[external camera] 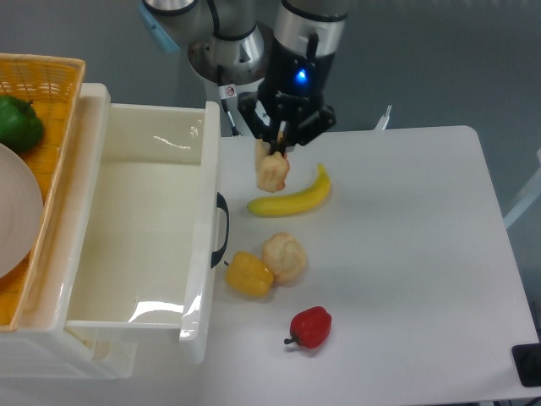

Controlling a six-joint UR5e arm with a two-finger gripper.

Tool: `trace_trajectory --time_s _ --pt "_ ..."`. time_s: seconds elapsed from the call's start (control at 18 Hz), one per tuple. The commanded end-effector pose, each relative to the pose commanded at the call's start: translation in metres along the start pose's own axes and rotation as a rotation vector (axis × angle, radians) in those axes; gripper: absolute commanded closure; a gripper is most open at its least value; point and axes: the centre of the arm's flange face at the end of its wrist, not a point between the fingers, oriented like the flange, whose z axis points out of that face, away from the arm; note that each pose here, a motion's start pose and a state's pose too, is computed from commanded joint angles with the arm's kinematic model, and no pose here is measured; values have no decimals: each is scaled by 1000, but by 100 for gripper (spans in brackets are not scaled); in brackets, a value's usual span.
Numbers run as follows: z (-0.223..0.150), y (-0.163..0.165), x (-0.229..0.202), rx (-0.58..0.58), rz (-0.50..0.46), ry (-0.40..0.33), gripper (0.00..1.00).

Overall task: Place the square bread in the upper white drawer
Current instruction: 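Lift the square bread and carry it over the open white drawer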

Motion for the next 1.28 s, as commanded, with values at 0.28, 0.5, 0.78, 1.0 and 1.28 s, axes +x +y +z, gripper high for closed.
trace_trajectory --time_s 0.28,0.5,0.78,1.0,1.28 --pt "15 -5 38 -19 18 40 87" --pt "26 -9 47 -14 8 106 84" --pt "39 -10 63 -39 29 127 80" --pt "50 -12 67 -55 40 137 73" --pt "57 -20 82 -21 88 133 62"
